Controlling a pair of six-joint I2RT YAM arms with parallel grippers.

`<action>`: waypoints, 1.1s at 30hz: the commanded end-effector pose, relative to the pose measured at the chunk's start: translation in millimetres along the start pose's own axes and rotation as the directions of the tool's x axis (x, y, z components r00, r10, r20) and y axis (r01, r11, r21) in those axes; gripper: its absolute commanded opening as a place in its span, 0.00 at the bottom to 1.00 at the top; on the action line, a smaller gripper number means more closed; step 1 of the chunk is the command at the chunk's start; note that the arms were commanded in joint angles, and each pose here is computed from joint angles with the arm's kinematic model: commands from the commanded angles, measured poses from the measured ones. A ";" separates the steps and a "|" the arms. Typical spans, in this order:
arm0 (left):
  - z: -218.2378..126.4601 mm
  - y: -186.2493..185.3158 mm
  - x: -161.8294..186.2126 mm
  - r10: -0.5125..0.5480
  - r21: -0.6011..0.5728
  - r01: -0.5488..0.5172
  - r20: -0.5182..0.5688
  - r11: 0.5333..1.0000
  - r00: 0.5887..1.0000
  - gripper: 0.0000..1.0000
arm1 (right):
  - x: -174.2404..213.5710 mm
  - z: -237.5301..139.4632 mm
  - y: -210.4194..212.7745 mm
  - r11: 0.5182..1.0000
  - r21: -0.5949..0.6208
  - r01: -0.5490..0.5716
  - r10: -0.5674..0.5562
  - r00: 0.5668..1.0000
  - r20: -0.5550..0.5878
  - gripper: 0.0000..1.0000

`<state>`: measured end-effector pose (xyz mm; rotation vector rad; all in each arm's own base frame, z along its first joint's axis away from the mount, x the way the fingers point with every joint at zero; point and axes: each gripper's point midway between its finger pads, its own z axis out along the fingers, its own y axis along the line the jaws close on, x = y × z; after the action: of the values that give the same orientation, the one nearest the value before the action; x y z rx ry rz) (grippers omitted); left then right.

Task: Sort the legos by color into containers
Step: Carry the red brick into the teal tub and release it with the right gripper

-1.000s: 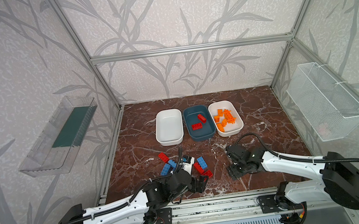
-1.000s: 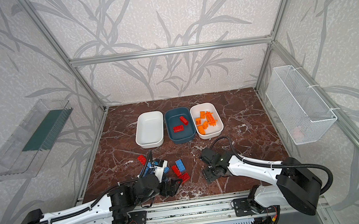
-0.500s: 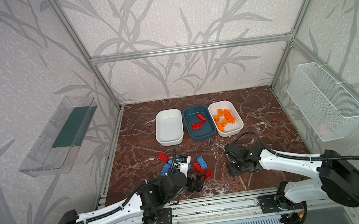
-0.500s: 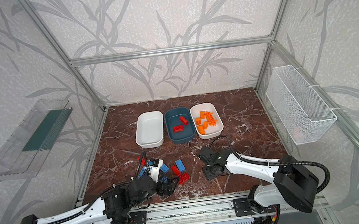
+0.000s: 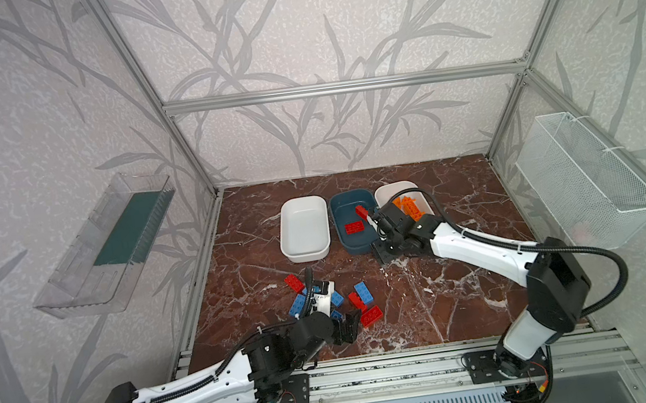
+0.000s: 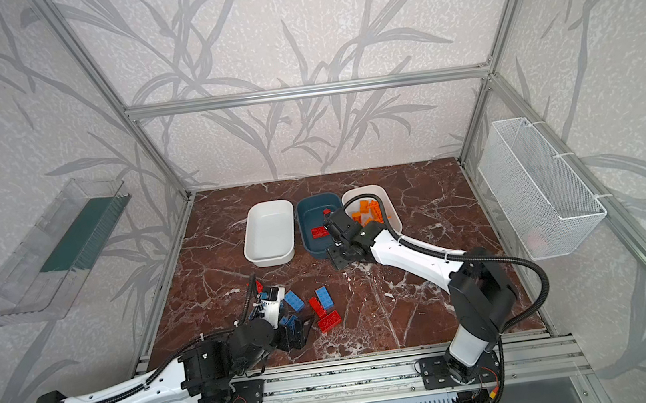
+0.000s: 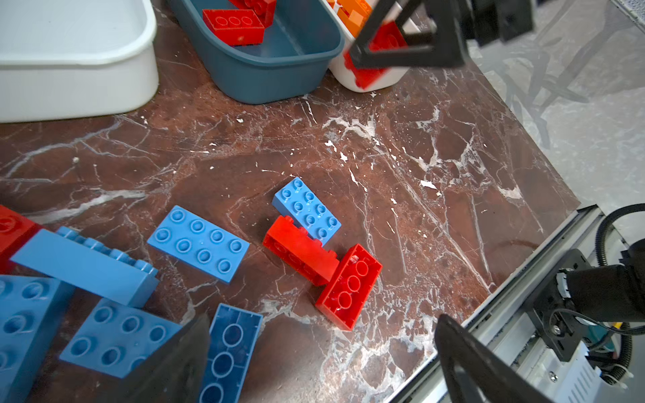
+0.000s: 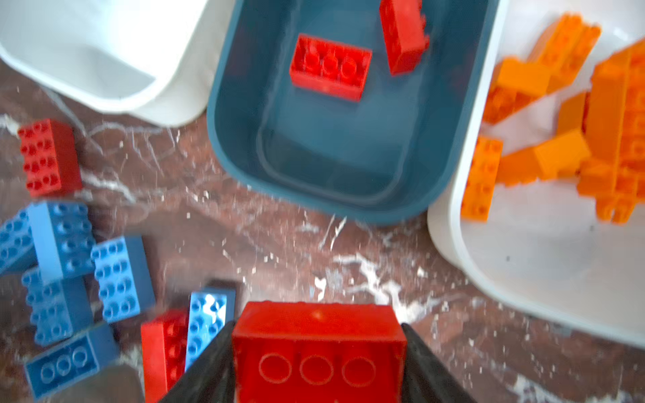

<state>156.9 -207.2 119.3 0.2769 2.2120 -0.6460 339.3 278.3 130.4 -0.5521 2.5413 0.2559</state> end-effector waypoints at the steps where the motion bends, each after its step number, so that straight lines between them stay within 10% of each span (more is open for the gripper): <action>1: -2.5 12.4 -10.4 0.050 -0.071 -0.048 0.029 0.996 0.998 0.99 | -30.6 20.8 -4.2 0.999 -0.008 0.042 -0.042 0.999 0.000 0.47; 10: 17.7 35.3 -36.1 -0.024 -0.111 0.024 -0.006 0.993 1.000 0.99 | -101.0 88.5 -16.8 0.999 -0.011 0.040 -0.041 0.999 -0.029 0.48; 17: 30.1 38.7 -43.7 -0.032 -0.135 0.027 -0.035 0.991 0.999 0.99 | -125.3 120.8 -16.9 0.999 -0.027 0.039 -0.040 0.998 -0.057 0.71; 33: 0.7 42.0 -31.7 -0.122 -0.077 0.121 -0.016 0.990 0.992 0.99 | -90.9 36.7 21.4 0.995 -0.080 0.062 -0.065 0.997 -0.039 0.83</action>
<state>207.1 -180.7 140.4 0.1239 2.2271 -0.6225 432.1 327.4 103.8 -0.6890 2.6624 0.2384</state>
